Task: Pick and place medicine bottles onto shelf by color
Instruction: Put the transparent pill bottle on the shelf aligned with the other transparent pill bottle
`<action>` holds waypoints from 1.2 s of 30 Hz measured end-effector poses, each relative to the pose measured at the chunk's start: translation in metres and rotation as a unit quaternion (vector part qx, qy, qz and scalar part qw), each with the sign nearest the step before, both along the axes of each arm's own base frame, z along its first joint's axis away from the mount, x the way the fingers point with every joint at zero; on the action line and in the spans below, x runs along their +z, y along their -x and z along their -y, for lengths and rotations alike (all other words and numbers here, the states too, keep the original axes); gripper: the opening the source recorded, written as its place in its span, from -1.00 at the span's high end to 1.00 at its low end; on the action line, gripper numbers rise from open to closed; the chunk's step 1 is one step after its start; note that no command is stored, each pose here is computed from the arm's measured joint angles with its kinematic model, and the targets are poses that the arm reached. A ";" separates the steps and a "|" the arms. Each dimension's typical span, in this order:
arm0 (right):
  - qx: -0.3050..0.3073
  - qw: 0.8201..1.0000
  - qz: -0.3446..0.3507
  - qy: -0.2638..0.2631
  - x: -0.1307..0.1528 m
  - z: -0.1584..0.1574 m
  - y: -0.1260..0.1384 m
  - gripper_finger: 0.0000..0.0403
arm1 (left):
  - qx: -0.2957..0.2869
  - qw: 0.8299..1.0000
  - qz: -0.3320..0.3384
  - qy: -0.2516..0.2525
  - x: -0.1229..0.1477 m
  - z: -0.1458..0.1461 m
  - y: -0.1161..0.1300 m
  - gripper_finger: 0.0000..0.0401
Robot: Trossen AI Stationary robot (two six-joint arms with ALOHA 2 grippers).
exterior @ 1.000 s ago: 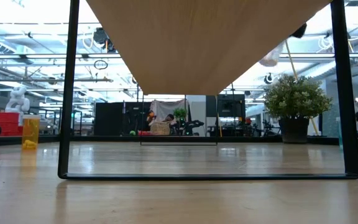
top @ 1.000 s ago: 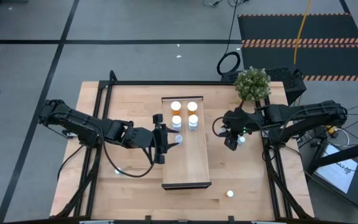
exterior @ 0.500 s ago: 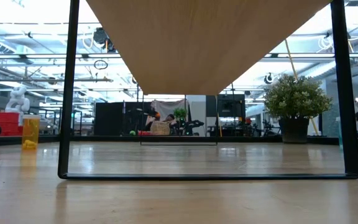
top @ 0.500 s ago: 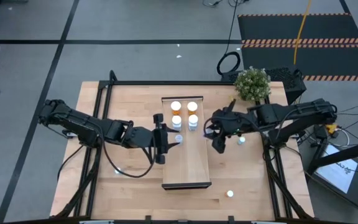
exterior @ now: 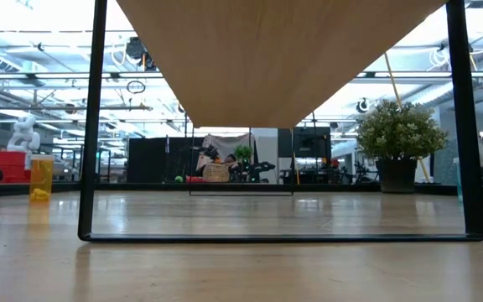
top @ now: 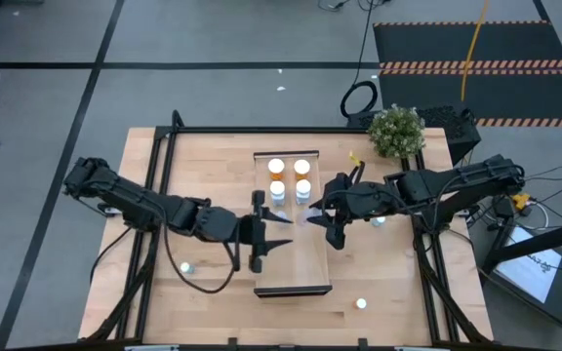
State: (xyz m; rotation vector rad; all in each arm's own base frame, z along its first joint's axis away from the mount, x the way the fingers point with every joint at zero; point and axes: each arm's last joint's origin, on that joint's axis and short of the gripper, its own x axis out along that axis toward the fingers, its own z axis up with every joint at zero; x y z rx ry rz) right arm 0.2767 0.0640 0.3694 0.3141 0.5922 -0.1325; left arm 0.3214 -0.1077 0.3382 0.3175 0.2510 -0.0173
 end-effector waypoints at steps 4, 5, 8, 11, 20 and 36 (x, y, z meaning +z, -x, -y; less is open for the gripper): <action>0.003 1.000 0.013 0.018 0.002 -0.002 -0.001 0.26 | 0.014 1.000 -0.005 0.007 -0.008 -0.005 -0.010 0.10; 0.006 1.000 0.015 0.023 0.002 -0.002 -0.001 0.26 | 0.018 1.000 -0.006 0.007 -0.011 -0.007 -0.014 0.14; 0.010 0.999 0.016 0.027 0.002 -0.003 -0.001 0.26 | 0.024 1.000 -0.010 0.004 -0.016 -0.010 -0.019 0.25; 0.011 0.999 0.017 0.028 0.003 -0.003 -0.001 0.26 | 0.026 1.000 -0.009 -0.002 -0.016 -0.012 -0.020 0.33; 0.014 0.999 0.017 0.030 0.003 -0.003 -0.001 0.26 | 0.023 1.000 0.008 0.002 -0.013 -0.009 -0.020 0.29; 0.027 0.999 0.017 0.035 0.003 -0.009 0.000 0.25 | 0.008 1.000 0.003 0.005 -0.014 -0.008 -0.020 -0.11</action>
